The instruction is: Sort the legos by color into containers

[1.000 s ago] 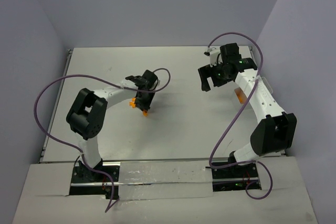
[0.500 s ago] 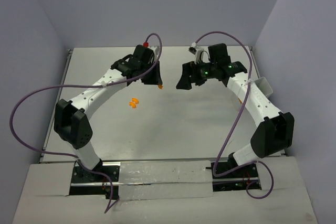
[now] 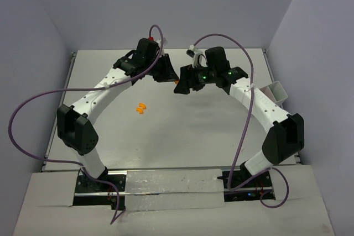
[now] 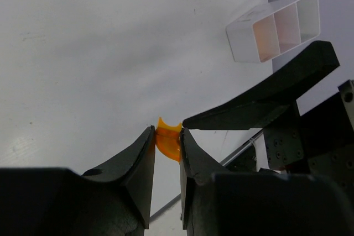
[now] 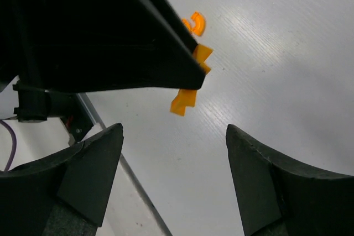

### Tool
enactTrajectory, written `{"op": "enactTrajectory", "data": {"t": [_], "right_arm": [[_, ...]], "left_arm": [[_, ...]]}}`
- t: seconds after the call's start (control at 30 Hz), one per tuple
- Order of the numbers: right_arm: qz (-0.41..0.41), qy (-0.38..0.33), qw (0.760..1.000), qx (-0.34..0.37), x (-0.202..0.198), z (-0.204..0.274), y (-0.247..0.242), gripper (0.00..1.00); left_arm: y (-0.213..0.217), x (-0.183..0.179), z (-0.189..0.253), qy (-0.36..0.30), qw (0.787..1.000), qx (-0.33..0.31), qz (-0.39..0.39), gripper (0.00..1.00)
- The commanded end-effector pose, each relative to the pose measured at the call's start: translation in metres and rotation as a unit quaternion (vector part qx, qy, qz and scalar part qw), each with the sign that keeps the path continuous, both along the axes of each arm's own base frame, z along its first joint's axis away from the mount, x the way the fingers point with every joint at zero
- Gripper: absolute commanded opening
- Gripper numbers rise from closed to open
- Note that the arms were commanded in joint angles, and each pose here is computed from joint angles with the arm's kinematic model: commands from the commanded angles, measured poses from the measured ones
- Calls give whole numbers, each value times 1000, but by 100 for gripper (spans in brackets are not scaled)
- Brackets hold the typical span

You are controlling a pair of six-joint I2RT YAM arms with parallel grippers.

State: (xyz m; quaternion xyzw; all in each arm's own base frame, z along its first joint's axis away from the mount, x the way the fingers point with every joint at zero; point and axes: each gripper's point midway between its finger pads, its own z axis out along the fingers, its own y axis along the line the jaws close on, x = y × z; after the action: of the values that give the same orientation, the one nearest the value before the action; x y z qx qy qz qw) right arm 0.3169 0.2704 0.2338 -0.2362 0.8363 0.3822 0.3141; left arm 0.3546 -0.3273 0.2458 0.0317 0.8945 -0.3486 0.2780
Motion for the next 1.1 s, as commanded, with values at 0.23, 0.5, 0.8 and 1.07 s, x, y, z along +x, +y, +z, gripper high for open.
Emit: {"op": "enactTrajectory", "data": {"t": [0.23, 0.5, 0.8, 1.07], "right_arm": [[-50, -53, 997, 7, 34, 28, 7, 60], [-57, -60, 997, 9, 36, 31, 6, 40], [-48, -41, 998, 2, 33, 20, 8, 57], [-31, -33, 999, 6, 25, 14, 12, 63]], "left_arm": [[-11, -4, 19, -2, 999, -53, -12, 0], [-9, -9, 12, 4, 999, -53, -10, 0], [-10, -8, 17, 0, 998, -55, -9, 0], [-10, -7, 14, 0, 999, -53, -9, 0]]}}
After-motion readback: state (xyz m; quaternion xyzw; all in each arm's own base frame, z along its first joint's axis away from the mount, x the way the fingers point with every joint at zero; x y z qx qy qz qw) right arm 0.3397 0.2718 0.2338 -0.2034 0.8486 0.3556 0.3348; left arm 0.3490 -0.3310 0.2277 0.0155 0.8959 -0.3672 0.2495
